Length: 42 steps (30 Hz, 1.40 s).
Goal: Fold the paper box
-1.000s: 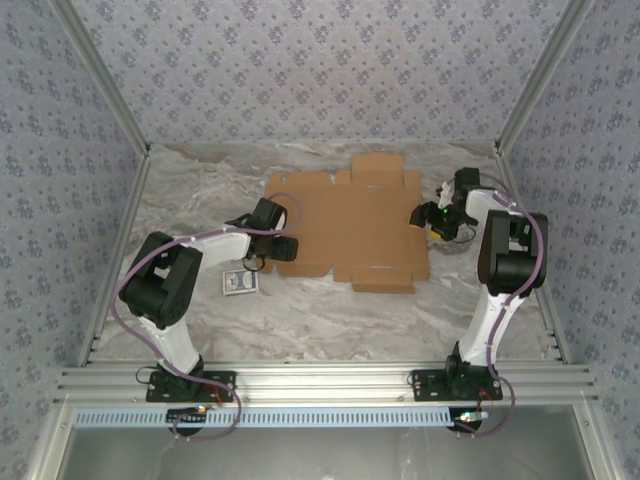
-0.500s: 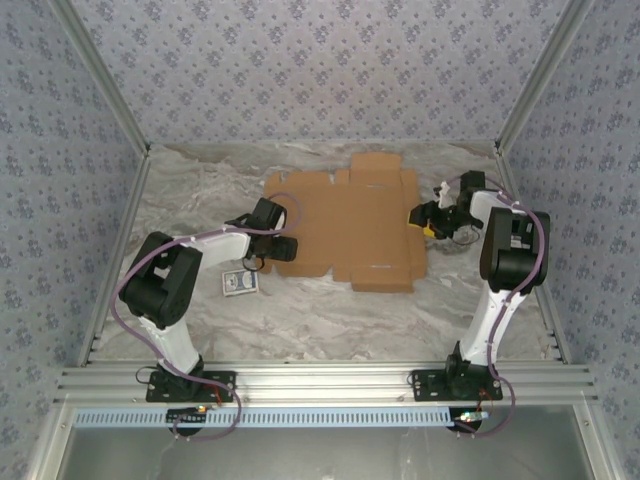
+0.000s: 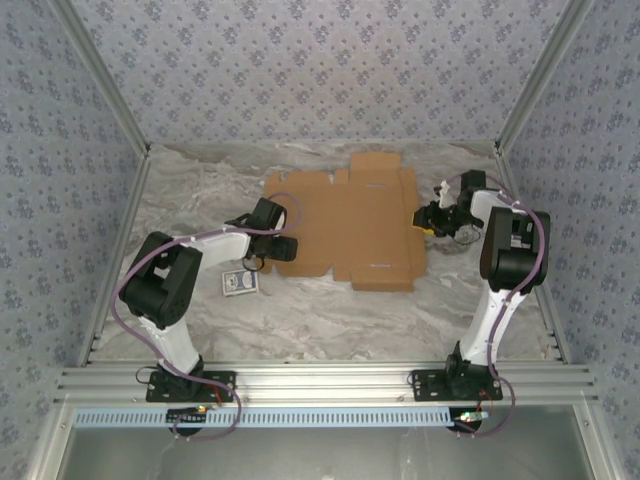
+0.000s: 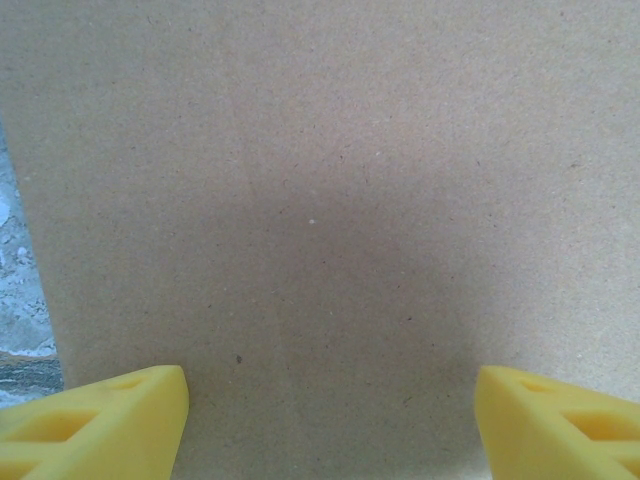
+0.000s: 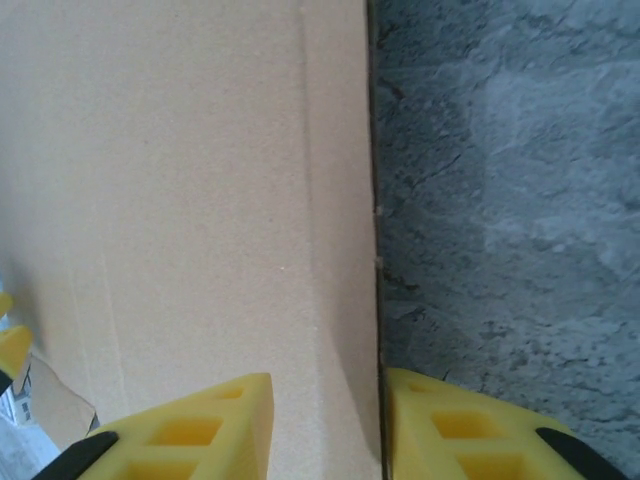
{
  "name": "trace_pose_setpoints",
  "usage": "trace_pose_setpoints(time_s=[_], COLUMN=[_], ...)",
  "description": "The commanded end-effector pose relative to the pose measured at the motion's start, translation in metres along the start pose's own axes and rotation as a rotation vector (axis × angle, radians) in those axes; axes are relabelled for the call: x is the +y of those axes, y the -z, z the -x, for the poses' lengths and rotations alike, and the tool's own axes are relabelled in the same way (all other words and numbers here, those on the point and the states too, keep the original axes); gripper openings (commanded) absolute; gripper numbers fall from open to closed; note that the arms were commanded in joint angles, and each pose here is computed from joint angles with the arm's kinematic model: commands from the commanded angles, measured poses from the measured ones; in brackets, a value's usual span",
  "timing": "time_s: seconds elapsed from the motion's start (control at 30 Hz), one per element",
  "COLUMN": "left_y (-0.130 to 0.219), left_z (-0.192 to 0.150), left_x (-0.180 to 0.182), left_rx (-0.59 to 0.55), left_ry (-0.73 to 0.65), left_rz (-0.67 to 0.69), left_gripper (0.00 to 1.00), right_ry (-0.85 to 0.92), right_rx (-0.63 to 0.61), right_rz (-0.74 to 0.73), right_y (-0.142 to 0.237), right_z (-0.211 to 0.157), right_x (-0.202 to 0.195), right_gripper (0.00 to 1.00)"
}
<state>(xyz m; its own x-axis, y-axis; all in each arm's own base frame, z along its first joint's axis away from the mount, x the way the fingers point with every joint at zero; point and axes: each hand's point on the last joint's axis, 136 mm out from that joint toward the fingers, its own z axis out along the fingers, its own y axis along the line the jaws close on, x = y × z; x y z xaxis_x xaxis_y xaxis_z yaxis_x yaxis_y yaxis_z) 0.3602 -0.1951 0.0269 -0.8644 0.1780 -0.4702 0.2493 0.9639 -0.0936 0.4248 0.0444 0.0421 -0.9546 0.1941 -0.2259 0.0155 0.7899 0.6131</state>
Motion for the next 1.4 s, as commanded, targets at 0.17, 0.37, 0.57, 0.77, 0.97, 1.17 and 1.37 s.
trace_pose_setpoints(time_s=[0.17,0.37,0.57,0.77,0.97,1.17,1.37], left_y=[-0.005,-0.004,0.006,0.071,0.181,0.278,0.343], left_z=[-0.034,-0.032,-0.023,0.037,0.108,0.154,0.186], left_x=[-0.002,-0.004,-0.007,-0.019,-0.033,-0.054,-0.029], left_rx=[0.118,0.115,0.086,-0.120,-0.462,-0.748,-0.839], left_ry=[0.005,0.003,0.014,0.030,-0.035,-0.231,-0.408], left_rz=[-0.017,-0.020,-0.030,-0.085,-0.160,-0.228,0.018], left_gripper=[0.75,0.75,0.76,0.77,0.77,0.76,0.75], right_ry=[0.066,0.097,0.208,0.405,0.716,0.983,1.182], right_rx=[0.007,0.010,-0.080,-0.258,-0.361,-0.424,-0.448], right_rz=[0.001,-0.055,-0.160,-0.150,-0.066,-0.018,-0.057], right_y=[-0.012,-0.011,0.022,0.081,0.134,0.168,0.188], right_z=[0.016,0.021,0.038,0.059,0.046,0.018,-0.002], right_x=[0.011,0.004,0.015,0.080,0.181,0.262,0.300], right_gripper=[0.24,0.15,0.04,0.00,0.00,0.00,0.00])
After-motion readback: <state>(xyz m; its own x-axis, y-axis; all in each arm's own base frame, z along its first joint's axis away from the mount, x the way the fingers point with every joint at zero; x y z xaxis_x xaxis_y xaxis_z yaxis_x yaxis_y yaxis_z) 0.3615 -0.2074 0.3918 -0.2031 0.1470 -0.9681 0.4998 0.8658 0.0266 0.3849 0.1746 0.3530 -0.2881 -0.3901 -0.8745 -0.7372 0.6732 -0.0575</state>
